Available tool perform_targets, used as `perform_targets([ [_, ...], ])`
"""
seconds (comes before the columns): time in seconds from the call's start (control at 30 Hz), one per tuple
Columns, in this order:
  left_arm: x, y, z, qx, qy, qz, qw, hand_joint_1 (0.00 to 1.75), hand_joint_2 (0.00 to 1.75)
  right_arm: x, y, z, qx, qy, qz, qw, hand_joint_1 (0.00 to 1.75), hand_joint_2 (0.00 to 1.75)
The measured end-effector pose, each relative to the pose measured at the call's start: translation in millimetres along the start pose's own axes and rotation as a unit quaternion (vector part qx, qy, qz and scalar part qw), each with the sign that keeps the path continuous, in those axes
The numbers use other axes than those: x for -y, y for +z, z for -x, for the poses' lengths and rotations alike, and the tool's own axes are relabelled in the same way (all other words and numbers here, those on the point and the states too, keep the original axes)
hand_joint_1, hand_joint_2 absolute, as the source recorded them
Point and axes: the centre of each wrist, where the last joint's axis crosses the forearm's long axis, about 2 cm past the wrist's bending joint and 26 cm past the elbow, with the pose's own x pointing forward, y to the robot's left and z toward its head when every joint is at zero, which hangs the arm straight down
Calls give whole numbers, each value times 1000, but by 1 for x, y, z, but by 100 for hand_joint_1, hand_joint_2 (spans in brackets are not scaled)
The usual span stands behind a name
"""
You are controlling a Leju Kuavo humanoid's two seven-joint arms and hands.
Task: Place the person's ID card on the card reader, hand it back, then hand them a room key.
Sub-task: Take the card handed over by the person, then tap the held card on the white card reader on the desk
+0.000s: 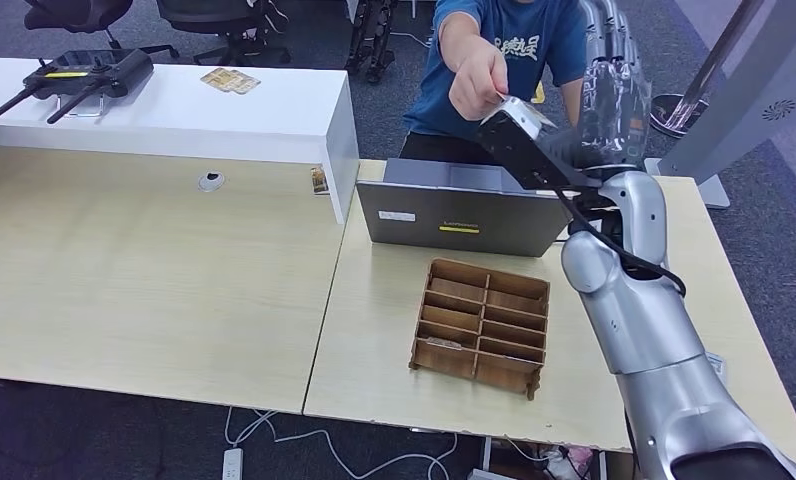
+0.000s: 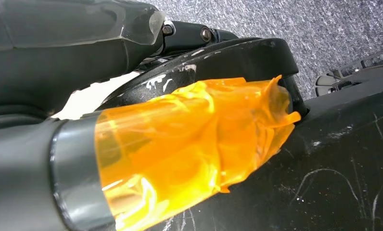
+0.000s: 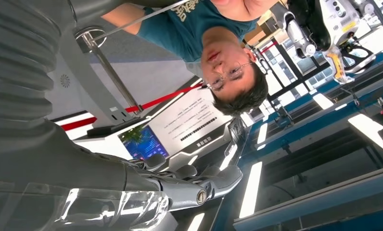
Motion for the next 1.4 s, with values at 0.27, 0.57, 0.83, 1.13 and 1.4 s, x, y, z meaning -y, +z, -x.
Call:
perform_targets([
  [0.27,0,0,0,0,0,0,1000,0,0,-1,1,0,2,2,-3,1000,44,175],
  [0.57,0,0,0,0,0,1,1000,0,0,-3,1,0,4,8,-7,1000,175,175],
  [0.83,0,0,0,-1,3,2,1000,0,0,-6,3,-1,13,12,-14,1000,175,175],
  [1.13,0,0,0,-2,6,2,1000,0,0,-7,3,-3,18,12,-18,1000,175,175],
  [1.4,0,0,0,-2,10,3,1000,0,0,-7,3,-4,18,7,-19,1000,175,175],
])
